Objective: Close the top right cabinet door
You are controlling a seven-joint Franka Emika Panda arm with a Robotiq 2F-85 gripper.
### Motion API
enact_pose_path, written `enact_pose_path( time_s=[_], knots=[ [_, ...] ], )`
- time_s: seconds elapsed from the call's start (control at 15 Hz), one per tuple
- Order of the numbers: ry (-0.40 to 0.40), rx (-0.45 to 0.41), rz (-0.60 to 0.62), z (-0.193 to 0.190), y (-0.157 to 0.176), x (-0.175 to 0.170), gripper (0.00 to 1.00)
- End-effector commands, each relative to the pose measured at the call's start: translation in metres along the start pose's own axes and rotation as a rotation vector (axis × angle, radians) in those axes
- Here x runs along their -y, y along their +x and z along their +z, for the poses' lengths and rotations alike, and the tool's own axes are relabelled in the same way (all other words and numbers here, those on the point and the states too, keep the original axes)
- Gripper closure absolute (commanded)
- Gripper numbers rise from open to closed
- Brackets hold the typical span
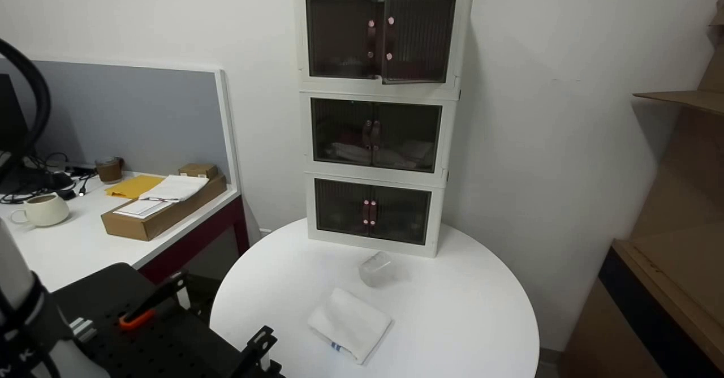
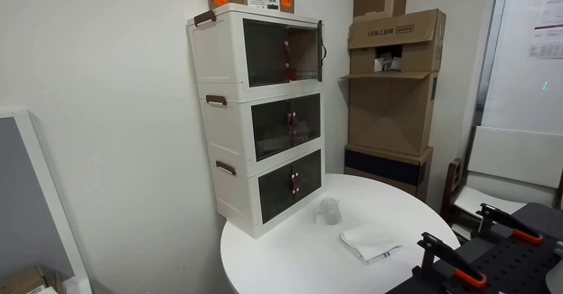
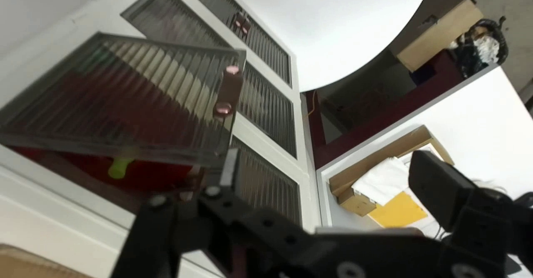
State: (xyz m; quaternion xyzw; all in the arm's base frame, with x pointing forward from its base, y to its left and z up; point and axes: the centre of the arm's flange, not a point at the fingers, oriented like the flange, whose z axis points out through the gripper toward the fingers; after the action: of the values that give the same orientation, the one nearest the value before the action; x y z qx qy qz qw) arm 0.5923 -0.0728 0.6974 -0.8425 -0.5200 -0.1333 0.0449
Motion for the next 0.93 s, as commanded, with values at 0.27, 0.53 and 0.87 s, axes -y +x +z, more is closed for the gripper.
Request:
enact_pose_path(
  time_s=[0.27,0.53,0.87],
  knots=[
    [-0.1,0.187,0.08,0.075,-0.025,-0.048,0.0],
    [-0.081,0.146,0.104,0.136,-0.013,-0.071,0.0],
    [-0.221,-0.015,0.182,0.174,0.033,-0.079,0.0]
  ],
)
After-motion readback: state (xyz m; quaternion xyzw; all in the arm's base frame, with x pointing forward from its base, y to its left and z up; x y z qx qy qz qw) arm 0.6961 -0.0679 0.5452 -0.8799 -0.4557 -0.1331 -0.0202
